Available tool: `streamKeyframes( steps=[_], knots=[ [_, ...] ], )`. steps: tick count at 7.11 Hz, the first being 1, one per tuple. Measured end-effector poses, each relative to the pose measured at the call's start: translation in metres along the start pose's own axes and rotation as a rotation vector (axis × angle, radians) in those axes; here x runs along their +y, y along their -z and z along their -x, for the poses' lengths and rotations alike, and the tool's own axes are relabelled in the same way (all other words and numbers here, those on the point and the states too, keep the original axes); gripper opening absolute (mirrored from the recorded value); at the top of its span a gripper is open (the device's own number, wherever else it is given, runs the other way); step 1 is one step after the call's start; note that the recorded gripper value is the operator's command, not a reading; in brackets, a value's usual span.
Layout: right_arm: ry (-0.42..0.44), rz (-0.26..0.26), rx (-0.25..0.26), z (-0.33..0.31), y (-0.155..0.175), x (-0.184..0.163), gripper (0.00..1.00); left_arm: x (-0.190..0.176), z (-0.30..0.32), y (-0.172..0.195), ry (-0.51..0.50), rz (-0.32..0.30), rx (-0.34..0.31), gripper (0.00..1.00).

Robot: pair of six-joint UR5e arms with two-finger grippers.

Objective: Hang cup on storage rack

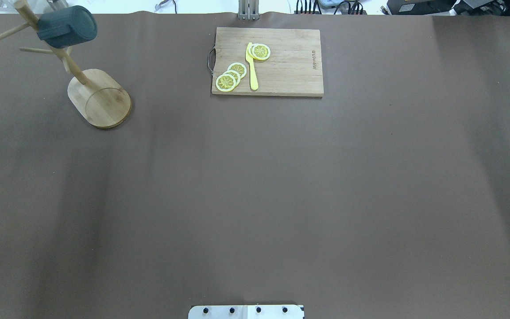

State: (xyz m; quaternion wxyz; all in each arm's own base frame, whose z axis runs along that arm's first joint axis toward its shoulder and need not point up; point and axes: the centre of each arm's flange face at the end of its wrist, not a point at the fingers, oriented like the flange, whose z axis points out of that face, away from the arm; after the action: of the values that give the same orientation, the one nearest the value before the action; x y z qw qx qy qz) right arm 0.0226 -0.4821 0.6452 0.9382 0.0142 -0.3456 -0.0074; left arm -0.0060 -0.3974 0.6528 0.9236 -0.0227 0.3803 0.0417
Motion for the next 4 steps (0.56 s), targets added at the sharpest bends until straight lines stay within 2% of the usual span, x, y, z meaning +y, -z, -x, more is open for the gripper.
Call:
streamKeyframes(
  steps=[4],
  knots=[
    [-0.002, 0.000, 0.000, -0.0002, -0.0002, 0.0000, 1.00, -0.0052, -0.0042, 0.0017, -0.008, -0.004, 0.009, 0.98]
  ],
)
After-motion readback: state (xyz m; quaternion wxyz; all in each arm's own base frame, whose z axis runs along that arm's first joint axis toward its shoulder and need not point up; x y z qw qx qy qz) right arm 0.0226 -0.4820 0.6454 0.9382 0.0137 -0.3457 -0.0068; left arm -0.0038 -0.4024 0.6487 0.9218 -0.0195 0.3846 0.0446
